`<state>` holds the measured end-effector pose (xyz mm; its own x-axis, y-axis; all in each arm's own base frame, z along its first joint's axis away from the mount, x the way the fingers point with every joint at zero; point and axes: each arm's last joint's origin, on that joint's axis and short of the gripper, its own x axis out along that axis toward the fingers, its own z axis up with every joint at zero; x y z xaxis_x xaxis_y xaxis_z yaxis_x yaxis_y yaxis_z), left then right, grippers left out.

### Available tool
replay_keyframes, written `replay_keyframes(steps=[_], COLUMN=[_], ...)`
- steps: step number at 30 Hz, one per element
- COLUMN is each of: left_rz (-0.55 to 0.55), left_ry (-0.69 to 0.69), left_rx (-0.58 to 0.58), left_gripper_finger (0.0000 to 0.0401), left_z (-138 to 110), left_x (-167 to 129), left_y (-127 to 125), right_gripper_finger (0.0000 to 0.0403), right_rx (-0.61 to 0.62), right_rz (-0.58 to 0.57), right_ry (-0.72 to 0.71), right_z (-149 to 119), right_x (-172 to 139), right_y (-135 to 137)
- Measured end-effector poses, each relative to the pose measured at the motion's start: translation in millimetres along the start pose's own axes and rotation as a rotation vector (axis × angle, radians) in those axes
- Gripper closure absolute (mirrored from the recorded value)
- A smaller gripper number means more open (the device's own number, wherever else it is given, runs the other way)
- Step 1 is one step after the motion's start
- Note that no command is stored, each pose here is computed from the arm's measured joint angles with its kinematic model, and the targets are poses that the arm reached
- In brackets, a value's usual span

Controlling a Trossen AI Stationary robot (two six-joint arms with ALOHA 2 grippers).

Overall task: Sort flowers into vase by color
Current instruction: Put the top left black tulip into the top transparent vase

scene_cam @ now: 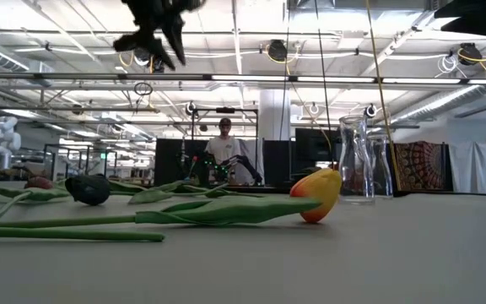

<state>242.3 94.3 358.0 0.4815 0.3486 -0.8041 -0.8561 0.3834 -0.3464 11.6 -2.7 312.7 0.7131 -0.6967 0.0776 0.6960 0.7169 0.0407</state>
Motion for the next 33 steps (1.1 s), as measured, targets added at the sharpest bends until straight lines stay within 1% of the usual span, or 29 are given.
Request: replay_keyframes(steps=[3,6,9,11,15,21,27,29,33], left_rz=[0.070,0.163,0.255,0.292,0.331,0.407,0.491,0.496,0.494], left_ry=[0.111,0.220,0.298,0.330,0.370,0.436,0.444,0.434,0.408], left_rx=[-0.032,-0.065,-0.082,-0.079,-0.060,0.032,0.120,0.144,0.147], left_gripper_finger=[0.0285,0.0285,0.0285,0.0285,0.0285,0.0285,0.0285,0.0285,0.0285], left_z=[-1.6,-5.5,-9.5,-11.1,-13.1,-18.6,-22.8,-23.3,-23.6], left_x=[18.9,35.7,50.8,61.6,84.7,118.7,145.8,154.8,171.5], left_y=[3.2,7.9,11.0,10.6,7.8,7.6,9.6,9.0,7.7], right_gripper_finger=[0.0161,0.0161,0.0161,0.0161,0.0161,0.0161,0.0161,0.0161,0.0161], right_rx=[0.000,0.000,0.000,0.000,0.000,0.000,0.000,0.000,0.000], right_rz=[0.000,0.000,0.000,0.000,0.000,0.000,0.000,0.000,0.000], right_ry=[0.000,0.000,0.000,0.000,0.000,0.000,0.000,0.000,0.000], right_z=[0.0,0.0,-0.1,0.0,0.0,0.0,0.0,0.0,0.0], right_x=[0.0,0.0,0.0,0.0,0.0,0.0,0.0,-0.1,-0.1], right_y=[0.0,0.0,0.0,0.0,0.0,0.0,0.0,0.0,0.0])
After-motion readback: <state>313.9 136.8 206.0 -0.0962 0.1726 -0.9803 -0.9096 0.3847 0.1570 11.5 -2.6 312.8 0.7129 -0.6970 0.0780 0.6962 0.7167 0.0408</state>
